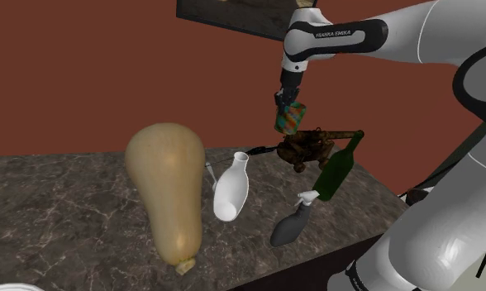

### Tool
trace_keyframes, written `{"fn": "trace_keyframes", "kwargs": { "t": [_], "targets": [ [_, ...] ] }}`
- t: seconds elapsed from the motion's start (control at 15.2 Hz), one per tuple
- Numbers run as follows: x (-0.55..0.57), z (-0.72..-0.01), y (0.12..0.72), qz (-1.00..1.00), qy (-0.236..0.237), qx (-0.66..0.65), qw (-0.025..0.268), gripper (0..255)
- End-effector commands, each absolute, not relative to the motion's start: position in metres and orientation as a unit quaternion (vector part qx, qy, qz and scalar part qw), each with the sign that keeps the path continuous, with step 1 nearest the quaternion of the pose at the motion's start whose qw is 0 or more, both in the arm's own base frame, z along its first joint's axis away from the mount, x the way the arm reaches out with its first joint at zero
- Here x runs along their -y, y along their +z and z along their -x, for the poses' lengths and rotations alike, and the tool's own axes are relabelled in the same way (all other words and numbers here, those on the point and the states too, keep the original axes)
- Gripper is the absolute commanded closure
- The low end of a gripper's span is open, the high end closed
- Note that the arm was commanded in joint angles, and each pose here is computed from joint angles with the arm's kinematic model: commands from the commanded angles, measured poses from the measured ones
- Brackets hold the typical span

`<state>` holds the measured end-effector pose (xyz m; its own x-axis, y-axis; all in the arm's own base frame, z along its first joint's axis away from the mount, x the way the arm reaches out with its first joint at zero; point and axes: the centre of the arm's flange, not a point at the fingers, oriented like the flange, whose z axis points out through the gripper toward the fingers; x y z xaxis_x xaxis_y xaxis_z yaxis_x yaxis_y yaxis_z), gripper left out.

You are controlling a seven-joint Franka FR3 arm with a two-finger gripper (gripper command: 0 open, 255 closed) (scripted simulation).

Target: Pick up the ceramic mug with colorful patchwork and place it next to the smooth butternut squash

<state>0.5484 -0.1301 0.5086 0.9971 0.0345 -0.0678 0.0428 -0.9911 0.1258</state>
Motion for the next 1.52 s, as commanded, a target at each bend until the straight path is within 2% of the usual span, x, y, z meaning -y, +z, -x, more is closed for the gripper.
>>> {"fn": "trace_keyframes", "kwargs": {
  "t": [0.0,1.12,1.45],
  "targets": [
    [0.130,-0.549,0.518,-0.997,-0.032,-0.019,0.064,255],
    [0.130,-0.549,0.604,-0.997,-0.032,-0.019,0.064,255],
    [0.072,-0.517,0.605,-0.997,-0.032,-0.019,0.064,255]
  ]
}}
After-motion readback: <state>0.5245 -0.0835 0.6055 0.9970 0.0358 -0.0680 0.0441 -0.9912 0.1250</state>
